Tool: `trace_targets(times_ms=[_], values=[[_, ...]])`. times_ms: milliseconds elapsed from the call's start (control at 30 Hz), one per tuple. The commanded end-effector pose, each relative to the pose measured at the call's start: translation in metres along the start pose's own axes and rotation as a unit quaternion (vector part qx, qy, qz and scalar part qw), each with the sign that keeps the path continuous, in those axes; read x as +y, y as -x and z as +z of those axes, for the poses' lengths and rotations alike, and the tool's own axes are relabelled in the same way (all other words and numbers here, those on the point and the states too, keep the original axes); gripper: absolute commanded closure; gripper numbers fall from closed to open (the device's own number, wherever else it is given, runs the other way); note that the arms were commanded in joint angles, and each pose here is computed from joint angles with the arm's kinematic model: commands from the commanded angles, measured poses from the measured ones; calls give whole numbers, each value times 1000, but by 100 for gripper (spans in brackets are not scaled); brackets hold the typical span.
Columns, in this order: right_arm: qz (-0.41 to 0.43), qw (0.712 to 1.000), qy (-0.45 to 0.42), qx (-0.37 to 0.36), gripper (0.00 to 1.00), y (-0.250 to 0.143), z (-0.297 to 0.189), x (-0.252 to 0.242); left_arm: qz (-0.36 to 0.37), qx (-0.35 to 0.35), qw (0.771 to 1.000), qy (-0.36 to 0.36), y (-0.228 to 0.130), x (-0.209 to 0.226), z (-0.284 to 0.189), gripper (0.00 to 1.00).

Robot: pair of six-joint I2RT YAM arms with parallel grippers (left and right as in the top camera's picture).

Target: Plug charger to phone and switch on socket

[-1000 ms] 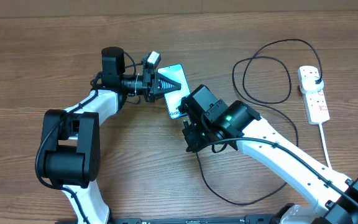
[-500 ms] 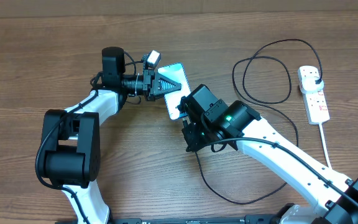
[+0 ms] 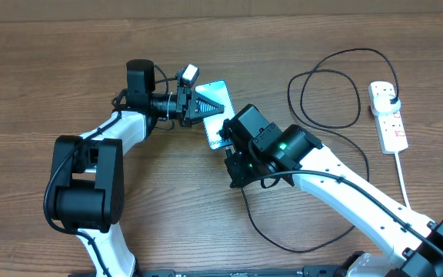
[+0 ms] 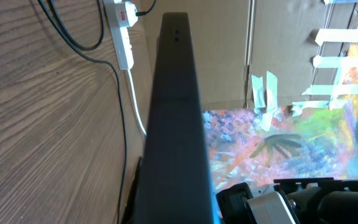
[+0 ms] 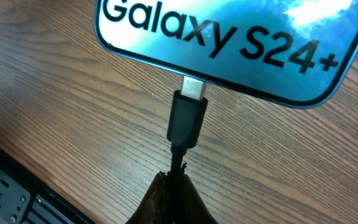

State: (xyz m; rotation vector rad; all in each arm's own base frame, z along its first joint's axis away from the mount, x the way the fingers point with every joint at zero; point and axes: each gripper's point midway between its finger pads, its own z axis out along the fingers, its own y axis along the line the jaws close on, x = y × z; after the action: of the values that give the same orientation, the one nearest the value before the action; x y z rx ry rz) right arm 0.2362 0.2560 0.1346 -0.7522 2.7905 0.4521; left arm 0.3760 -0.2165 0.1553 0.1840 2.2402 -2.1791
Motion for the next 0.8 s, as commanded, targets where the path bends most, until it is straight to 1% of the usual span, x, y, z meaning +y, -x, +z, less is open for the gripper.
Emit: trace_targets(times_ms=[0, 67, 400, 567, 633, 767], values=[[-14, 1000, 7, -27, 96, 16, -7, 7, 30, 24, 999, -21, -5, -13, 1, 96], [-15, 999, 7, -29, 96, 17, -7, 7, 41, 25, 999, -22, -5, -13, 2, 96], [-15, 999, -10, -40, 96, 22, -8, 1, 47, 33, 998, -23, -8, -14, 8, 96], [-11, 999, -12, -29, 96, 16, -7, 0, 53, 32, 998, -23, -8, -14, 8, 96], [0, 1000, -14, -20, 96, 12, -7, -1, 58, 26, 998, -22, -5, -14, 3, 96], [3, 1000, -17, -7, 96, 5, -6, -2, 93, -1, 995, -18, 8, -16, -18, 96]])
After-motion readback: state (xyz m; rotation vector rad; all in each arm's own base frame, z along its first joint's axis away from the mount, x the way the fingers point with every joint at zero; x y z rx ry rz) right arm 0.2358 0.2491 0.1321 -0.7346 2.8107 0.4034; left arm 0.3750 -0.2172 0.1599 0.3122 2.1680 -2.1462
